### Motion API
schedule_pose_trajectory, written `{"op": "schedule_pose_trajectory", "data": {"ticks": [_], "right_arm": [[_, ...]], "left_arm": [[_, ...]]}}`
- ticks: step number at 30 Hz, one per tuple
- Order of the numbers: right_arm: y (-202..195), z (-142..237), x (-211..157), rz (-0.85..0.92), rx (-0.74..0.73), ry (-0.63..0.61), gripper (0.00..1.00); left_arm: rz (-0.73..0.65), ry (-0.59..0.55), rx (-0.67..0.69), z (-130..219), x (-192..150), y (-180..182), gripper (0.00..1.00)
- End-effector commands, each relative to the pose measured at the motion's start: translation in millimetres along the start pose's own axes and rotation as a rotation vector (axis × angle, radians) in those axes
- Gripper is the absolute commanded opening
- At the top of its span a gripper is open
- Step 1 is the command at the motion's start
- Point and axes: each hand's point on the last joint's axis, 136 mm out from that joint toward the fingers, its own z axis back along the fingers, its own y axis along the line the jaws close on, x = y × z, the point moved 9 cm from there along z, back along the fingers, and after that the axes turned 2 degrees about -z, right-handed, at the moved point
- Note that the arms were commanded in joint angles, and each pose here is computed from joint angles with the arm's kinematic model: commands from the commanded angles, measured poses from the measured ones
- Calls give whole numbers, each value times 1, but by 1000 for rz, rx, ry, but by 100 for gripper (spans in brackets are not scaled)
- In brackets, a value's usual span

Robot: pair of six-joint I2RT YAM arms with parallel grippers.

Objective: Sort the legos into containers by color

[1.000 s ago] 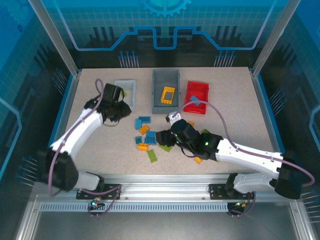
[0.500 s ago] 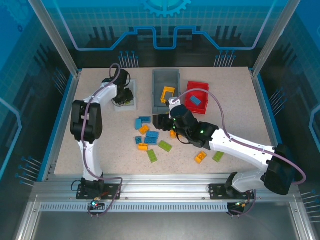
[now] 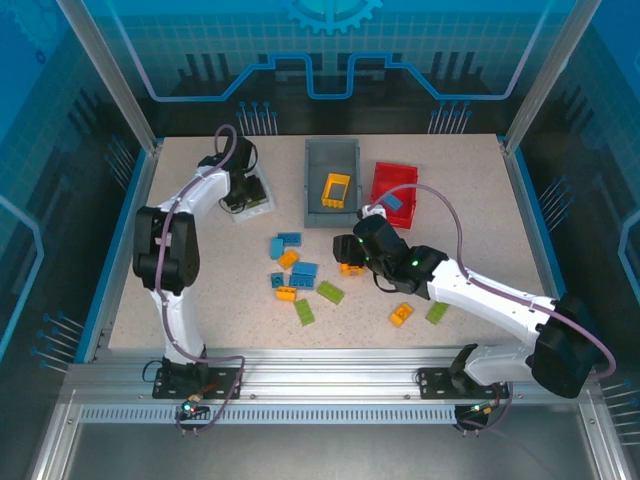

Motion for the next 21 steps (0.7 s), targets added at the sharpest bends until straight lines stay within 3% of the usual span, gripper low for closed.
{"op": "schedule_pose_trajectory", "data": {"ticks": [1, 9, 15, 18, 21], "right_arm": [[-12, 1, -3, 4, -73, 11, 67], [-15, 0, -5, 8, -94, 19, 65], [-15, 0, -2, 28, -89, 22, 65], [-14, 0, 0, 27, -86, 23, 65], [-14, 0, -2, 18, -80, 23, 65]], "left_arm": [[8, -49, -6, 34, 1, 6, 49], [-16, -81, 1, 55, -8, 13, 37], [-49, -94, 72, 48, 11, 20, 37], [-59, -79, 172, 39, 24, 32, 45], [-31, -56, 165, 24, 32, 45, 50]]}}
